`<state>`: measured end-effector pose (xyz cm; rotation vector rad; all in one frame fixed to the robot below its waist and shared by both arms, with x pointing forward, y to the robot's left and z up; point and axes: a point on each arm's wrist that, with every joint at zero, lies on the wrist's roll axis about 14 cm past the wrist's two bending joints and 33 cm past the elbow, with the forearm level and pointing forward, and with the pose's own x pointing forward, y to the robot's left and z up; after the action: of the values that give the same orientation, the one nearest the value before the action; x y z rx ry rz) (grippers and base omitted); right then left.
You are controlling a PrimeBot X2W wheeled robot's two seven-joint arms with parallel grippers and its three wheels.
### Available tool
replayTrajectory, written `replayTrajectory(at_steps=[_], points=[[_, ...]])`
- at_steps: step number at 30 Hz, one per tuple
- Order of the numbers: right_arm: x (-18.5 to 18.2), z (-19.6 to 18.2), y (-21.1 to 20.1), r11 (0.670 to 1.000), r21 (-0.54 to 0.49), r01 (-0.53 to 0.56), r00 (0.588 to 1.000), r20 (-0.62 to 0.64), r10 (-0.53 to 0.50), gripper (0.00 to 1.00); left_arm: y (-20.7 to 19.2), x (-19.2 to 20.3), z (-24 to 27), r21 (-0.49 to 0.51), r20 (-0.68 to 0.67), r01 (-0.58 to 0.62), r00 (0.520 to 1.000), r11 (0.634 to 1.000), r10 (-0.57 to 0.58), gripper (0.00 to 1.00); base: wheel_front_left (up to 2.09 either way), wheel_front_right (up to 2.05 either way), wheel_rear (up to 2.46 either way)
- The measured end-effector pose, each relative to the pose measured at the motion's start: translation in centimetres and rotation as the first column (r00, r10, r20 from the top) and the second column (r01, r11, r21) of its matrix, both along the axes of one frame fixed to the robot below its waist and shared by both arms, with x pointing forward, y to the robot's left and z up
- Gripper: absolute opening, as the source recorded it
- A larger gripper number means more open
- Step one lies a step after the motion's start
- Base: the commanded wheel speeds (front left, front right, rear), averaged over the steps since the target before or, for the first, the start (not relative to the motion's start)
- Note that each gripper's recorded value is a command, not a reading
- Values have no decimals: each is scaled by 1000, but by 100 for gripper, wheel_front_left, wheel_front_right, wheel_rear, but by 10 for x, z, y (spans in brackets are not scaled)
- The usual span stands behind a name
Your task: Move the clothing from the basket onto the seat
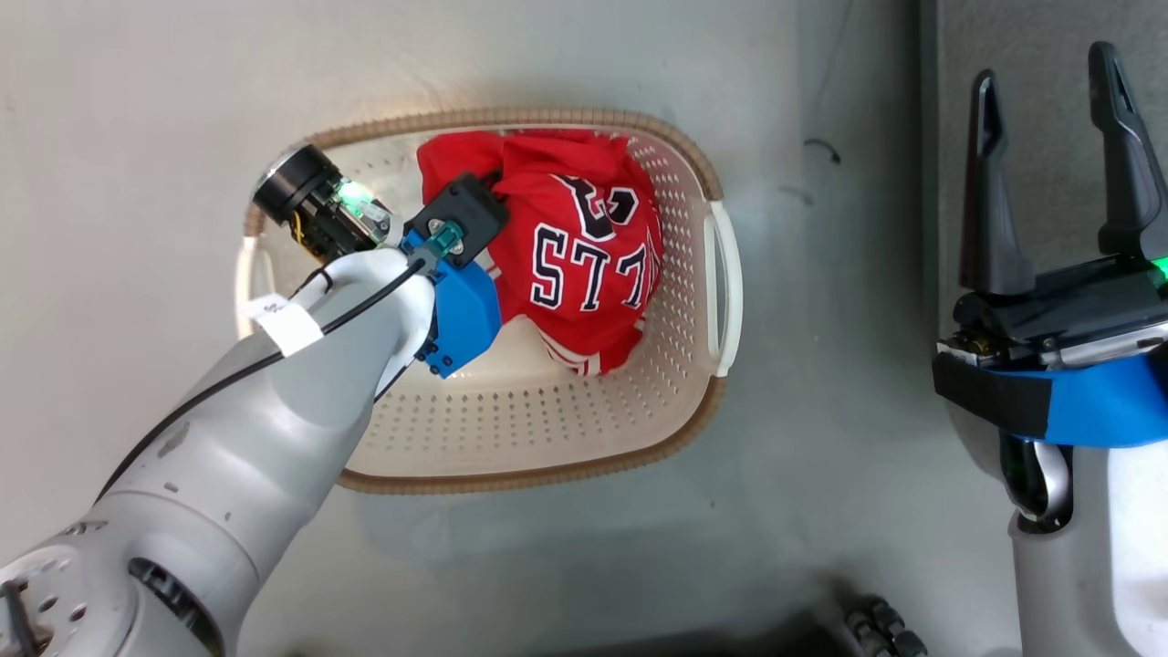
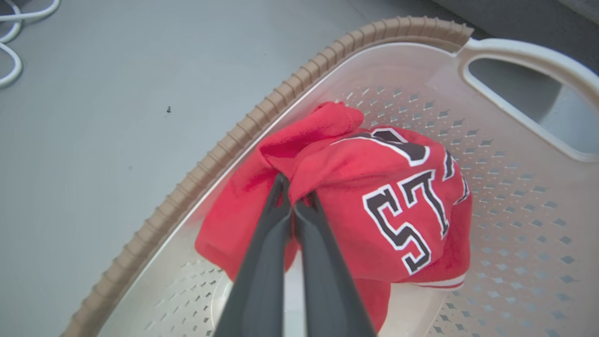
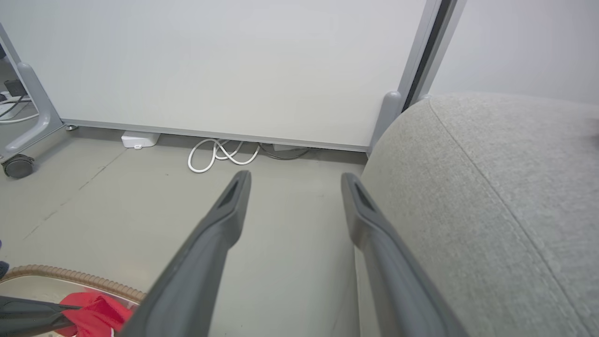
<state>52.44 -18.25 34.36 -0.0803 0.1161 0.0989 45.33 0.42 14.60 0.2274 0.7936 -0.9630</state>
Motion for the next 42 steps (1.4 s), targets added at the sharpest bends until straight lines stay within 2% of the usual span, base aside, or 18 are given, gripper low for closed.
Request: replayTrajectory(at_steps=[9, 16, 20, 26, 37, 42], points=[[-3, 44, 4, 1000, 23, -4, 998, 68, 2, 100, 14, 15, 56, -15, 109, -49, 993, 999, 50, 0, 0, 0, 0], [-12, 82, 8, 999, 42, -7, 992, 124, 2, 100, 25, 28, 109, -56, 207, -127, 969, 990, 136, 0, 0, 0, 0], [-20, 103, 8, 998, 55, -7, 988, 155, -2, 100, 35, 39, 144, -107, 261, -208, 938, 972, 229, 0, 0, 0, 0], [-34, 134, 9, 996, 84, -8, 979, 204, -10, 100, 51, 40, 190, -153, 337, -261, 893, 953, 298, 0, 0, 0, 0], [-66, 179, 9, 993, 117, -12, 961, 276, -21, 100, 58, 43, 285, -293, 479, -279, 785, 914, 393, 0, 0, 0, 0], [-79, 194, 8, 991, 134, -13, 953, 303, -28, 100, 54, 43, 331, -360, 542, -247, 730, 900, 417, 0, 0, 0, 0]])
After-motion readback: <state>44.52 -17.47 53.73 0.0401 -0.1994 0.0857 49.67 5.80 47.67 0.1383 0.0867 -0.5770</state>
